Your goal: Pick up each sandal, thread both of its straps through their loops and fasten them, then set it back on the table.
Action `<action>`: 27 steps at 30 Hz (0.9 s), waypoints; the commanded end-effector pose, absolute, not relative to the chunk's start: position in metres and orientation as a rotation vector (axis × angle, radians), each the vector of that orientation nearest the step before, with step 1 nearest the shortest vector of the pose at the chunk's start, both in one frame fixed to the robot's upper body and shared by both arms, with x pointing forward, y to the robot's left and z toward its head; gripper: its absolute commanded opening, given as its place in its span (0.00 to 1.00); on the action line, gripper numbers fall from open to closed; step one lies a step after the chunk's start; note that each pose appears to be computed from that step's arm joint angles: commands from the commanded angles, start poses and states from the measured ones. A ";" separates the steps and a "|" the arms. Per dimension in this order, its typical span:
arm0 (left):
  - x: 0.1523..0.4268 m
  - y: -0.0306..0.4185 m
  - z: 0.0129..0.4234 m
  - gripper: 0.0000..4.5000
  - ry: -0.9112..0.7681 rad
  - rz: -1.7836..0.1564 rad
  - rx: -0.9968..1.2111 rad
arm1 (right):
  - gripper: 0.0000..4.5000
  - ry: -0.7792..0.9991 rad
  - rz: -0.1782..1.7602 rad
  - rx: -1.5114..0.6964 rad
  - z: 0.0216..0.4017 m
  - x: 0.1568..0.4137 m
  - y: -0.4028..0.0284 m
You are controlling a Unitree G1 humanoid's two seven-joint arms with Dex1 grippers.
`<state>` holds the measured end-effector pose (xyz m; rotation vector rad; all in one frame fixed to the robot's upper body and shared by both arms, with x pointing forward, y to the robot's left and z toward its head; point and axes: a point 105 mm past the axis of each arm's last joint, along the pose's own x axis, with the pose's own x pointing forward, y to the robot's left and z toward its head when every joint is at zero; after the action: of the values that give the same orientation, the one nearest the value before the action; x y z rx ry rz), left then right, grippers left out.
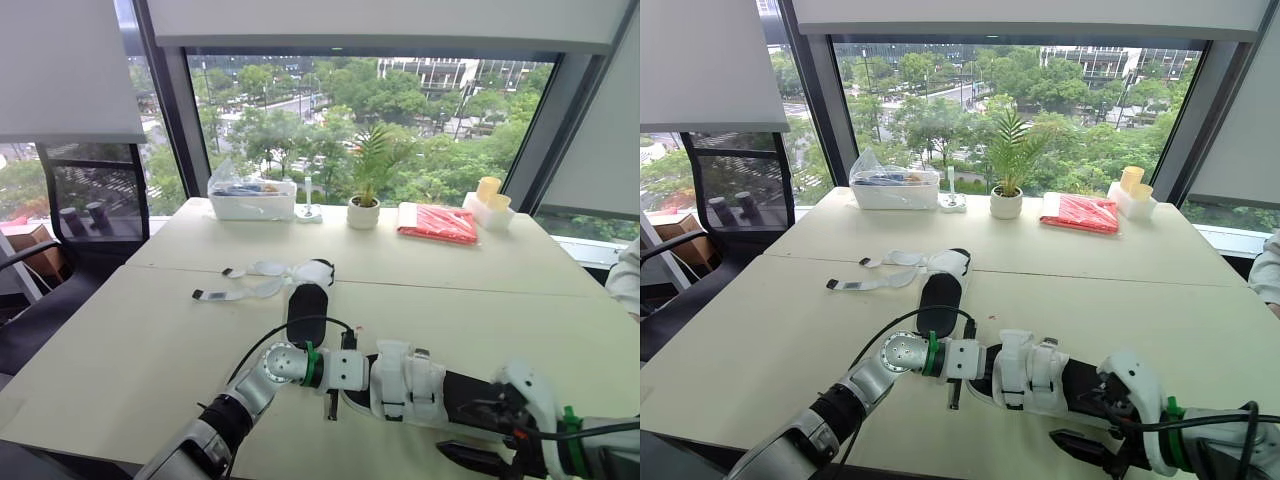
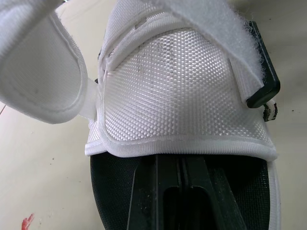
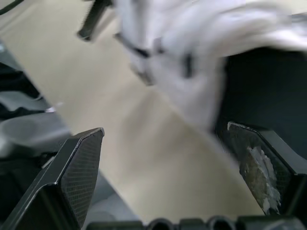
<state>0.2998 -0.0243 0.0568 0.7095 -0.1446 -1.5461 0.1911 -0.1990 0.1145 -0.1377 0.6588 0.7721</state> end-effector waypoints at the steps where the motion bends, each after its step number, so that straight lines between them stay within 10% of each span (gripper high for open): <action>1: 0.278 0.006 -0.022 0.00 0.219 -1.623 0.801 | 1.00 0.623 0.863 -0.100 0.121 0.185 -0.177; 27: 0.274 0.007 -0.019 0.00 0.214 -1.626 0.790 | 1.00 0.590 0.972 -0.034 0.101 0.207 -0.126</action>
<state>0.2974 -0.0227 0.0579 0.7138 -0.1601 -1.5457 0.2006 -0.1316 0.0867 -0.0280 0.6701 0.9624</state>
